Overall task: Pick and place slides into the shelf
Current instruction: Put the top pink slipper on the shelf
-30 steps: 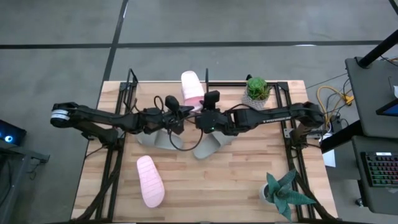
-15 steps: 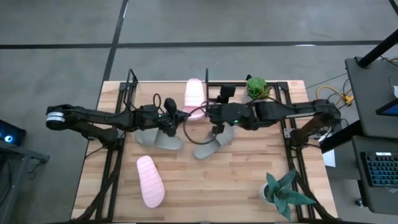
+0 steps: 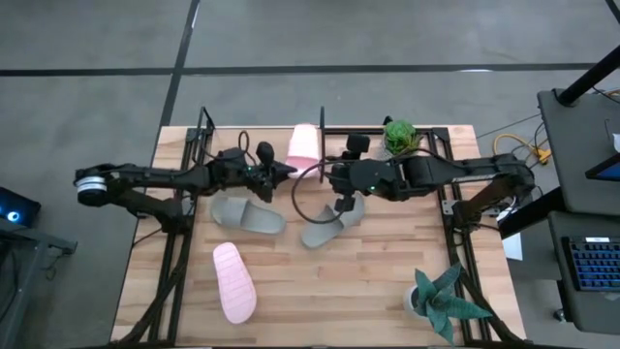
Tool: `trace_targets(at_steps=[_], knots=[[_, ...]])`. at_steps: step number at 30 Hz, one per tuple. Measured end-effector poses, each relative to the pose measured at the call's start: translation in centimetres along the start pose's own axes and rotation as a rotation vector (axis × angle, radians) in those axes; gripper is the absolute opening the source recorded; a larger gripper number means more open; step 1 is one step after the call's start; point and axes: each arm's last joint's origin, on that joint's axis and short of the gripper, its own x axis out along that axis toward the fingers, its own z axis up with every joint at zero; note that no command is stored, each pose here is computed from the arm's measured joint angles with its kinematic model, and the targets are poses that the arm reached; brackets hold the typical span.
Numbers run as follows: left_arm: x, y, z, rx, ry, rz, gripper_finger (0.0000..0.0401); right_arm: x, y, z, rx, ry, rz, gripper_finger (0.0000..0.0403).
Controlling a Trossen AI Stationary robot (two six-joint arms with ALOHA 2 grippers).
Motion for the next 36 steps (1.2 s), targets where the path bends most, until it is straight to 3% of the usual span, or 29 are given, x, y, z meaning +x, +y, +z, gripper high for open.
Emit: trace_targets(at_steps=[18,24,36], knots=[[3.3,-3.2,-4.3,-0.036,0.101,-0.075,0.0026,0.5,0.6,-0.7,-0.016,0.031,0.008,0.0134],[3.4,-3.2,-4.6,-0.218,0.118,-0.074,0.0066,0.5,0.6,-0.7,-0.016,0.031,0.008,0.0127],[3.2,-3.2,-5.0,-0.415,0.174,-0.105,0.0159,0.5,0.6,-0.8,-0.002,0.033,0.008,0.0132]])
